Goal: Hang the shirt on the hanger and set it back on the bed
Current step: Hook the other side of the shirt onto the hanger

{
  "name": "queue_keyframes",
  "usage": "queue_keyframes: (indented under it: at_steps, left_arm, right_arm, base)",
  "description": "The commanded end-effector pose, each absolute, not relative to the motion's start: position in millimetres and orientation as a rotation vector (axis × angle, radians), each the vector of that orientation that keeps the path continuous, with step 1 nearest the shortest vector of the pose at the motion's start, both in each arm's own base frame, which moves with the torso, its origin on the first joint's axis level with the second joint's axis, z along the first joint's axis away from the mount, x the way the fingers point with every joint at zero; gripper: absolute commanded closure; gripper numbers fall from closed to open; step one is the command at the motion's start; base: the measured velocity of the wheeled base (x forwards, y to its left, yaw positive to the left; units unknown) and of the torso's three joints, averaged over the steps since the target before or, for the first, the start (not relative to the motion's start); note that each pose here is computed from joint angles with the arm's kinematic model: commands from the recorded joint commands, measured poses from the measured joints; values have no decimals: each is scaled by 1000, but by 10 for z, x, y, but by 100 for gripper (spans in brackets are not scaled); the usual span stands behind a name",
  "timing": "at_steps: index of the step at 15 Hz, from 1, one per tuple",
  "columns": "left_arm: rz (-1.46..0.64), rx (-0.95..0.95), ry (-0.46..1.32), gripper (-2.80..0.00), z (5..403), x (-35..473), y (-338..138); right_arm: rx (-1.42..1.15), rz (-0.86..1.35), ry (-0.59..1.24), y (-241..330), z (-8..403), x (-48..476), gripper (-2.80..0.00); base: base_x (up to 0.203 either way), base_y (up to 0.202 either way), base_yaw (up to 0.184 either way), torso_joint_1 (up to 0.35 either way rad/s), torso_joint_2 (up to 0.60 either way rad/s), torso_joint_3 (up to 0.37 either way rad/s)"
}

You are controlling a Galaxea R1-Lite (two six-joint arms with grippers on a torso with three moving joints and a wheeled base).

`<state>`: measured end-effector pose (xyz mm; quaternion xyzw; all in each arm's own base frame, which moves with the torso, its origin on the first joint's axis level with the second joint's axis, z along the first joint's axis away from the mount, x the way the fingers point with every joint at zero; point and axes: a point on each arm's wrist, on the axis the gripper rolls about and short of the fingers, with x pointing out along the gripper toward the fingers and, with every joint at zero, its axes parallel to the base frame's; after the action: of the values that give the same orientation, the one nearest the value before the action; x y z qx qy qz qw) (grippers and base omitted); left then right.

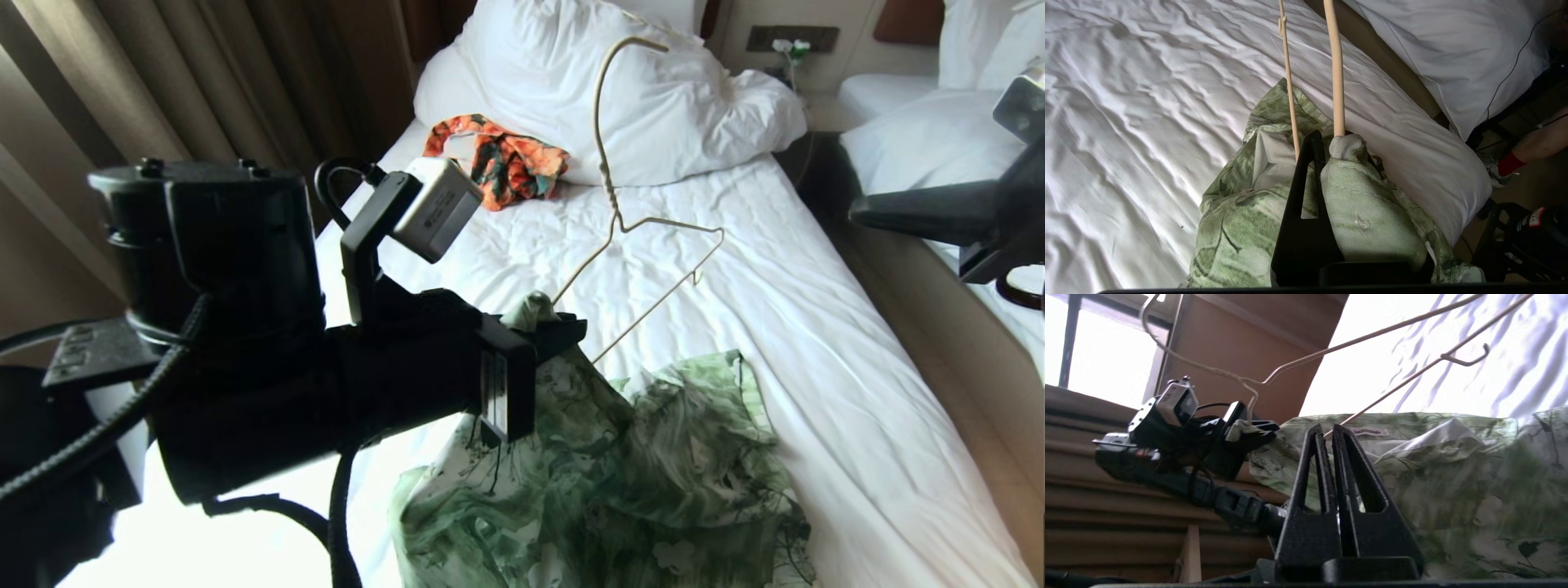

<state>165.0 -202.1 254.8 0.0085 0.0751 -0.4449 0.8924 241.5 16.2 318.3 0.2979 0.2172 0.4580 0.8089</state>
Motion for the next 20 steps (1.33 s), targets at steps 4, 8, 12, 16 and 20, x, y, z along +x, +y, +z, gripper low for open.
queue_keyframes:
  at_steps: [4,8,12,16,20]
  left_arm:
    - [-919,5,121,0,2663,1580,-2023]
    - [-925,-10,88,0,2750,1475,-2009]
    - [-940,-11,85,0,2762,1416,-2005]
    - [-940,-11,85,0,2756,1431,-2029]
    - [-938,-11,82,0,2760,1431,-2026]
  right_arm:
    - [442,653,612,361,2941,2320,0]
    - [367,680,662,367,2712,2226,0]
    - [454,723,798,623,2386,2457,0]
    - [663,777,746,974,2230,2692,-280]
    - [777,727,847,1157,2079,2773,-280]
  base:
    - [0,0,0,0,0,0]
    - [0,0,0,0,0,0]
    - [0,0,0,0,0,0]
    - [0,0,0,0,0,0]
    - [0,0,0,0,0,0]
